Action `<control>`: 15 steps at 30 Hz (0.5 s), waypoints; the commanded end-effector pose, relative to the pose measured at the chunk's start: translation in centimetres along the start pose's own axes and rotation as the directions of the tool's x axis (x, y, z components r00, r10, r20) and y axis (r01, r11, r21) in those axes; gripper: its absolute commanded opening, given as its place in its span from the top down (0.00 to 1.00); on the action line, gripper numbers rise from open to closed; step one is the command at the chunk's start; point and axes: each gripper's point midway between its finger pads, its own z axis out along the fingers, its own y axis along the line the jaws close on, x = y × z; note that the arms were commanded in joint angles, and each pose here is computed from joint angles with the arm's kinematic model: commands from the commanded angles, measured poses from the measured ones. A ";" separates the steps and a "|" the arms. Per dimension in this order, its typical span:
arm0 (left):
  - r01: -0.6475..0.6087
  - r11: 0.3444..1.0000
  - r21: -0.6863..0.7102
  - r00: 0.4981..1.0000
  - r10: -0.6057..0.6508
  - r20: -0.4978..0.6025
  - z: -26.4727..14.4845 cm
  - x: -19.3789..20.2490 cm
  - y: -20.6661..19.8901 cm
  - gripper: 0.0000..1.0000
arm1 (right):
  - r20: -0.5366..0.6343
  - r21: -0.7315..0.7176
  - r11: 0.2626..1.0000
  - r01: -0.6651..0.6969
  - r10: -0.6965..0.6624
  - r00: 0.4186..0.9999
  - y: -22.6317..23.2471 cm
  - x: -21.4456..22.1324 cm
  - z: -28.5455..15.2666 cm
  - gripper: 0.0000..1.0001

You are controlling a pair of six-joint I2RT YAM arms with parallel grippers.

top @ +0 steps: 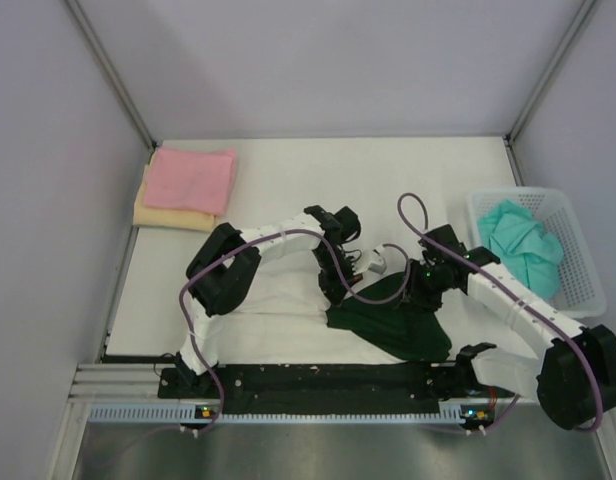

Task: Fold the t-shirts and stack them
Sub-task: Fold the other side of the tshirt into a rectangle

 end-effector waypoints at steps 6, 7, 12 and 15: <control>-0.045 0.999 0.008 0.997 0.044 0.062 -1.5 -1.4 -1.3 1.00 | -0.005 -0.042 0.997 -0.066 0.066 0.998 0.8 -1.0 2.3 0.57; -0.046 0.999 0.006 0.997 0.045 0.062 -1.6 -1.4 -1.3 1.00 | -0.031 -0.044 0.997 -0.071 0.069 0.997 0.7 -0.5 2.6 0.59; -0.052 0.999 -0.007 0.996 0.052 0.066 -2.0 -1.6 -1.4 1.00 | -0.125 -0.043 0.996 -0.074 0.068 0.990 0.3 1.2 3.6 0.77; -0.052 0.999 -0.007 0.996 0.052 0.070 -2.3 -1.9 -1.5 1.00 | -0.055 -0.050 0.998 -0.049 0.046 0.997 0.6 -0.1 2.9 1.00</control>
